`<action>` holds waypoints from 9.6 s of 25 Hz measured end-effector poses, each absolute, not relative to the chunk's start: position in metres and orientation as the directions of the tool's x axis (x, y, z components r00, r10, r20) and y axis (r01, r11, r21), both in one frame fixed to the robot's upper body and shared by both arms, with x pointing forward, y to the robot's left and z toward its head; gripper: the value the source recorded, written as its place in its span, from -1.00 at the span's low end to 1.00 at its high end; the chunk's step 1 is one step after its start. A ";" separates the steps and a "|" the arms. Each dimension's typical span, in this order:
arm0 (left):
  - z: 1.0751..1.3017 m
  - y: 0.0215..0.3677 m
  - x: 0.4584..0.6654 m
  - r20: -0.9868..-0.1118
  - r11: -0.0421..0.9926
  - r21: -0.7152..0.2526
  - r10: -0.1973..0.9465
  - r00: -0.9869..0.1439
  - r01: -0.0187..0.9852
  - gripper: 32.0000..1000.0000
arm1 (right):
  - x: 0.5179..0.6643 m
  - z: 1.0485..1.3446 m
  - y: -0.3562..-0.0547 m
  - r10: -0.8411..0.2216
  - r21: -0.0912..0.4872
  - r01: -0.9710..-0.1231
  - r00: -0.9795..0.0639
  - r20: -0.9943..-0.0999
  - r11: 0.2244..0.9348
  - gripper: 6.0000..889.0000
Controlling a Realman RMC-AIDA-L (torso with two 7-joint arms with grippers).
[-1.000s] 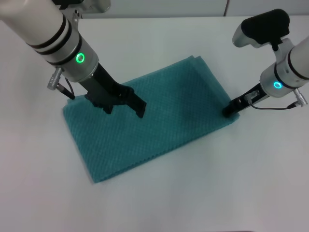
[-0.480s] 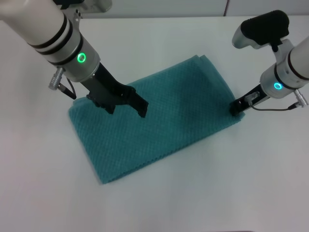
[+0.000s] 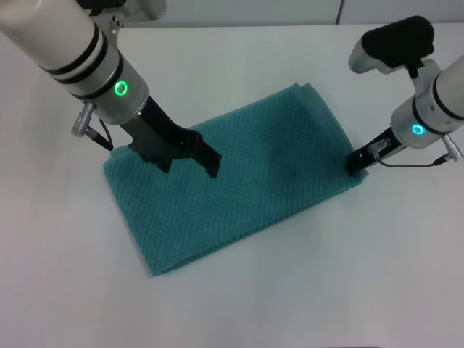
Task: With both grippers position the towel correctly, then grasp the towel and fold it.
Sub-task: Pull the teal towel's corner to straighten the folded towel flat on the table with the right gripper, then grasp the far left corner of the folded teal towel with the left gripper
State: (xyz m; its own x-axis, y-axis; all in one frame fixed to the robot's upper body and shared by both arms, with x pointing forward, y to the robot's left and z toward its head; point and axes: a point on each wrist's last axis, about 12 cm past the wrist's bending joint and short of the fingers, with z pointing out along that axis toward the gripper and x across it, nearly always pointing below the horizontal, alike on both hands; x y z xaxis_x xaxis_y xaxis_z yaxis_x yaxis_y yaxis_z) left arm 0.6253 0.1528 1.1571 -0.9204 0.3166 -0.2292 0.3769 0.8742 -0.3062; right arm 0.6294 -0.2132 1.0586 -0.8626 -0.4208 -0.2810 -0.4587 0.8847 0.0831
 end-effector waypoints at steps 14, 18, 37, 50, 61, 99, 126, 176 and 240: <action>1.156 0.155 0.625 -0.227 0.877 -0.305 0.312 -0.923 0.372 0.87 | 0.628 1.064 -0.213 -0.442 0.103 -0.477 -0.862 -0.249 0.873 -0.84; 1.156 0.156 0.625 -0.226 0.878 -0.303 0.311 -0.923 0.370 0.87 | 0.627 1.067 -0.212 -0.452 0.116 -0.486 -0.860 -0.235 0.866 -0.83; 1.153 0.160 0.624 -0.219 0.882 -0.300 0.307 -0.926 0.363 0.87 | 0.611 1.071 -0.202 -0.540 0.205 -0.558 -0.830 -0.140 0.804 -0.83; 1.151 0.163 0.623 -0.214 0.885 -0.300 0.301 -0.929 0.356 0.87 | 0.602 1.073 -0.196 -0.576 0.254 -0.579 -0.812 -0.095 0.774 -0.82; 1.151 0.163 0.623 -0.214 0.886 -0.299 0.301 -0.929 0.356 0.87 | 0.599 1.076 -0.192 -0.604 0.279 -0.597 -0.794 -0.070 0.752 -0.82; 1.150 0.164 0.623 -0.213 0.886 -0.298 0.300 -0.930 0.355 0.87 | 0.593 1.077 -0.190 -0.622 0.308 -0.602 -0.782 -0.041 0.737 -0.81; 1.150 0.164 0.623 -0.213 0.886 -0.298 0.300 -0.930 0.355 0.87 | 0.593 1.078 -0.190 -0.638 0.315 -0.614 -0.770 -0.036 0.724 0.57; 1.141 0.176 0.618 -0.189 0.898 -0.299 0.276 -0.942 0.323 0.87 | 0.610 1.134 -0.202 -0.630 0.276 -0.637 -0.767 -0.126 0.720 0.92; 1.103 0.224 0.632 -0.179 0.982 -0.099 0.138 -0.974 0.158 0.87 | 0.620 1.162 -0.204 -0.619 0.213 -0.649 -0.760 -0.198 0.730 0.92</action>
